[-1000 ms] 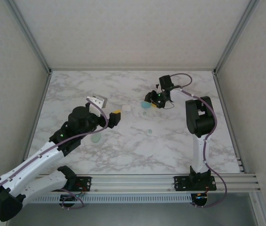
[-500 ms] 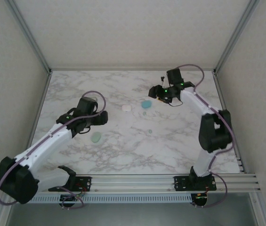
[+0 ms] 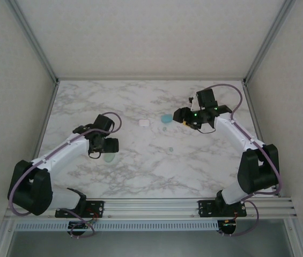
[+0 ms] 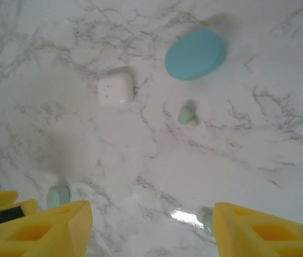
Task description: Insert the wireless bluetooth earbuds into the charging case
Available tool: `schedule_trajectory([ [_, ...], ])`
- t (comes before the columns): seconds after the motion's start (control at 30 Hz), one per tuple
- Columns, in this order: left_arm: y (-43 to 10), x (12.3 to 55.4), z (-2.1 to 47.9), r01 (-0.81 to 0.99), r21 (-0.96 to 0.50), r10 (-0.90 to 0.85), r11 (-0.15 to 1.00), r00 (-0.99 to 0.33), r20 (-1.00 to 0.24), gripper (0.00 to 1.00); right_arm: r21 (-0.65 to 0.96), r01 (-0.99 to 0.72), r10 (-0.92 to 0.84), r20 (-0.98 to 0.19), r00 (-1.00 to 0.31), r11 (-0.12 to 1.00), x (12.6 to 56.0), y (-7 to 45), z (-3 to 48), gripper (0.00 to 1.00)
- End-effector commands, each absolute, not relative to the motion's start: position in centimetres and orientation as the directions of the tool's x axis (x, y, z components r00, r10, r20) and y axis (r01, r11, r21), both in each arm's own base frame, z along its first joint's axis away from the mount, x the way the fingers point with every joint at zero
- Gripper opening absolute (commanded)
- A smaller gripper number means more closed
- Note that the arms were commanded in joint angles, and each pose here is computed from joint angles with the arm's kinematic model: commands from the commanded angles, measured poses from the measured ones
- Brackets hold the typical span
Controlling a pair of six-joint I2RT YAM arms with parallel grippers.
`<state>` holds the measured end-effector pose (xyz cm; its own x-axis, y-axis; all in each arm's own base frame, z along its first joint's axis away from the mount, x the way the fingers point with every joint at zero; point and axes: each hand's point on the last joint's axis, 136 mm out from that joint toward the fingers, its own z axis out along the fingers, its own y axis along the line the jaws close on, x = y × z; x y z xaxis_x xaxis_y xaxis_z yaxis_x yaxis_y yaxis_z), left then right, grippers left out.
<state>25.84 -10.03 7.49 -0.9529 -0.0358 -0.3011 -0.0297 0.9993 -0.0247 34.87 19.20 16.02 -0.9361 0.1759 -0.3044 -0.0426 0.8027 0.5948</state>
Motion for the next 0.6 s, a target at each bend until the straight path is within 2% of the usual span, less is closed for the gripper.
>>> schedule_trajectory([
  [0.0,-10.1,24.5,6.1,0.013,-0.015,0.01,1.0,-0.979,-0.203,0.82,0.604,-0.035,0.172,-0.28,-0.944,0.796,33.5,19.3,16.3,0.62],
  [0.13,-10.8,24.0,4.9,0.035,-0.038,0.029,0.999,-0.99,-0.138,0.8,0.601,-0.023,0.174,-0.268,-0.948,0.799,33.1,19.2,16.0,0.62],
  [0.3,-11.4,23.6,3.6,0.05,-0.049,0.047,0.998,-0.997,-0.069,0.72,0.601,-0.016,0.174,-0.257,-0.951,0.799,32.8,19.1,15.8,0.63],
  [0.37,-11.6,23.4,3.0,0.055,-0.046,0.053,0.997,-0.998,-0.036,0.65,0.599,-0.012,0.175,-0.253,-0.951,0.8,32.8,19.1,15.8,0.63],
  [0.57,-11.4,23.3,2.4,0.055,-0.027,0.055,0.998,-0.998,-0.019,0.57,0.594,-0.004,0.174,-0.243,-0.954,0.804,32.5,18.9,15.4,0.63],
])
